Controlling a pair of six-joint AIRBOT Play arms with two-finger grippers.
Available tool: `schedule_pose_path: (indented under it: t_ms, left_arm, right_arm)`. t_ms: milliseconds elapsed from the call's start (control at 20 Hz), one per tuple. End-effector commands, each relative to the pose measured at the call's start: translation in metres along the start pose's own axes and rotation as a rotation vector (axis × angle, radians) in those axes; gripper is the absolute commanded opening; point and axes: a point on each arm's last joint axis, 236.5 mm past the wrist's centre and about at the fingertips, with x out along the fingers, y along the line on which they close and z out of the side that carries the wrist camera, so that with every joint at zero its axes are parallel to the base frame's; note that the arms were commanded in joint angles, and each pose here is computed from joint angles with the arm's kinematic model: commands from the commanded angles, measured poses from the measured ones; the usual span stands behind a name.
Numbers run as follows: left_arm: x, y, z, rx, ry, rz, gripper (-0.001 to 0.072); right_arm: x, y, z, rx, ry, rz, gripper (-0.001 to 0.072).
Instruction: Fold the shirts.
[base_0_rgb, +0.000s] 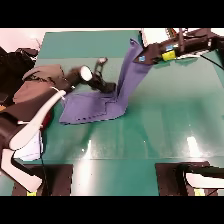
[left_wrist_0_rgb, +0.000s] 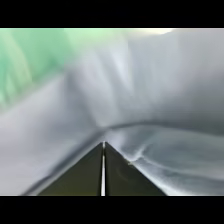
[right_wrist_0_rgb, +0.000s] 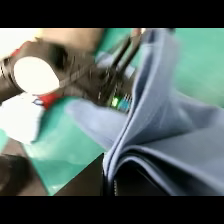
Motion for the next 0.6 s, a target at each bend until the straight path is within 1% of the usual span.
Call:
schedule_pose_path:
  t_ms: [0,150,200,250,300,400,450,500,550]
  left_arm:
    - [-0.117,0.051,0.064,0.015,-0.18,0.135,0.0024]
    - [-0.251,0.088,0.103,0.003,-0.419,0.264,0.0023]
    - [-0.291,0.095,0.107,0.0,-0.493,0.304,0.0024]
    - [-0.321,0.098,0.107,-0.005,-0.543,0.33,0.0024]
    - [-0.345,0.1,0.105,-0.013,-0.581,0.347,0.0024]
    - [-0.369,0.102,0.096,-0.018,-0.599,0.373,0.0024]
    - [-0.371,0.102,0.091,-0.021,-0.583,0.376,0.0024]
    - [-0.368,0.102,0.085,-0.024,-0.559,0.377,0.0024]
    - [-0.365,0.102,0.081,-0.027,-0.536,0.375,0.0023]
  right_arm:
    - [0.047,0.053,0.007,-0.022,-0.037,0.119,0.0014]
    - [0.132,0.1,-0.004,-0.044,-0.058,0.227,0.0016]
    - [0.163,0.114,-0.009,-0.06,-0.081,0.258,0.0071]
    - [0.192,0.127,-0.012,-0.071,-0.11,0.284,0.0241]
    - [0.22,0.139,-0.018,-0.08,-0.115,0.304,0.034]
    - [0.249,0.151,-0.031,-0.158,-0.068,0.318,0.0337]
    - [0.25,0.148,-0.033,-0.199,-0.044,0.309,0.03]
    - [0.244,0.141,-0.034,-0.227,-0.02,0.295,0.0282]
    - [0.236,0.129,-0.033,-0.24,-0.001,0.268,0.0282]
